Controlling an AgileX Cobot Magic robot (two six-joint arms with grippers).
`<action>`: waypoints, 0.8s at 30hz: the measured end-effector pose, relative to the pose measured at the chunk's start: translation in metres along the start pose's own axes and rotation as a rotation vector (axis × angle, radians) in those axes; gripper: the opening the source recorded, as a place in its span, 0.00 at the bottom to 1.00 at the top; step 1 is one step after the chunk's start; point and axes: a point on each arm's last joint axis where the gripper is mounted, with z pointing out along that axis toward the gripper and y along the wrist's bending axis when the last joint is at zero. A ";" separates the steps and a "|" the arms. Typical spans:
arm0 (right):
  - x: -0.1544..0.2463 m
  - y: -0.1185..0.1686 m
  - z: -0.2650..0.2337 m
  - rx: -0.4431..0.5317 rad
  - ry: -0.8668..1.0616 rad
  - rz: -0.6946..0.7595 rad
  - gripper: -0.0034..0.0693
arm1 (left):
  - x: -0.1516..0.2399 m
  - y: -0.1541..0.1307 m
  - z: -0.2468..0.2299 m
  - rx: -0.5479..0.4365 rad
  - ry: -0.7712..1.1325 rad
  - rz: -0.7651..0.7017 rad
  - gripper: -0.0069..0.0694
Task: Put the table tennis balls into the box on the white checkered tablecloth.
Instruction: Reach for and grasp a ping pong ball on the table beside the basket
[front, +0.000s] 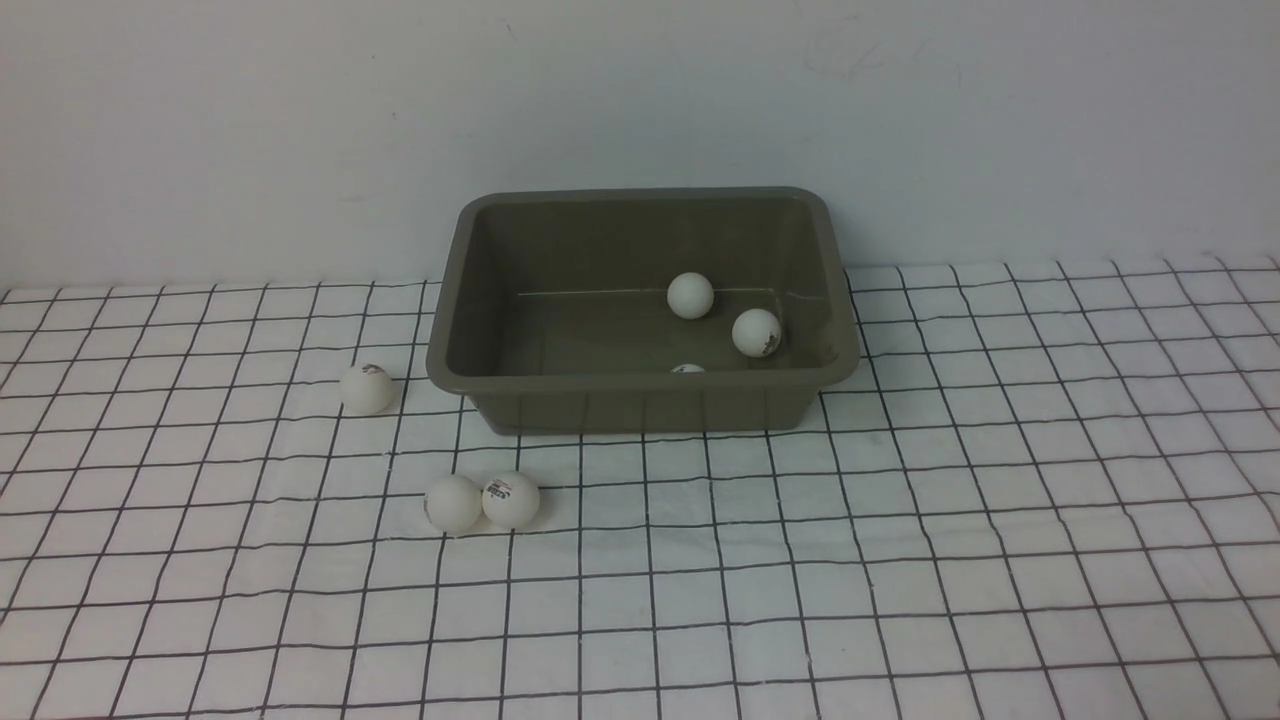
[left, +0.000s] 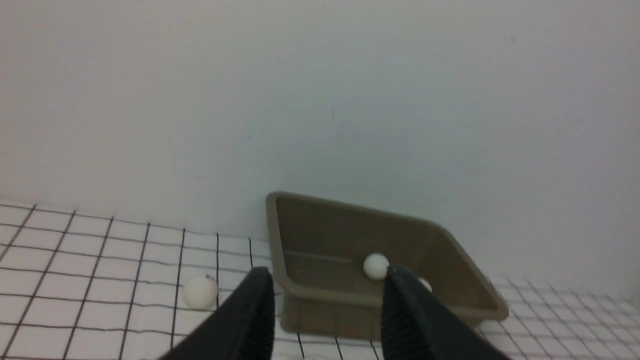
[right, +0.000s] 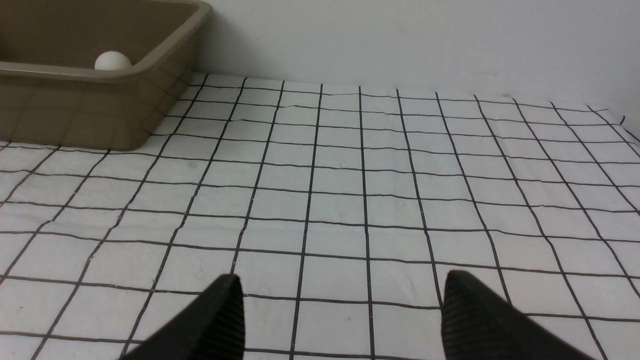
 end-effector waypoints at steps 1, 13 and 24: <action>0.000 0.000 0.000 0.000 0.000 0.000 0.71 | 0.001 0.000 0.003 0.006 0.023 0.029 0.46; 0.000 0.000 0.000 0.000 -0.001 0.000 0.71 | 0.001 -0.006 0.042 0.023 0.315 0.242 0.65; 0.000 0.000 0.000 0.000 -0.001 -0.001 0.71 | -0.050 -0.012 0.093 -0.086 0.480 0.443 0.74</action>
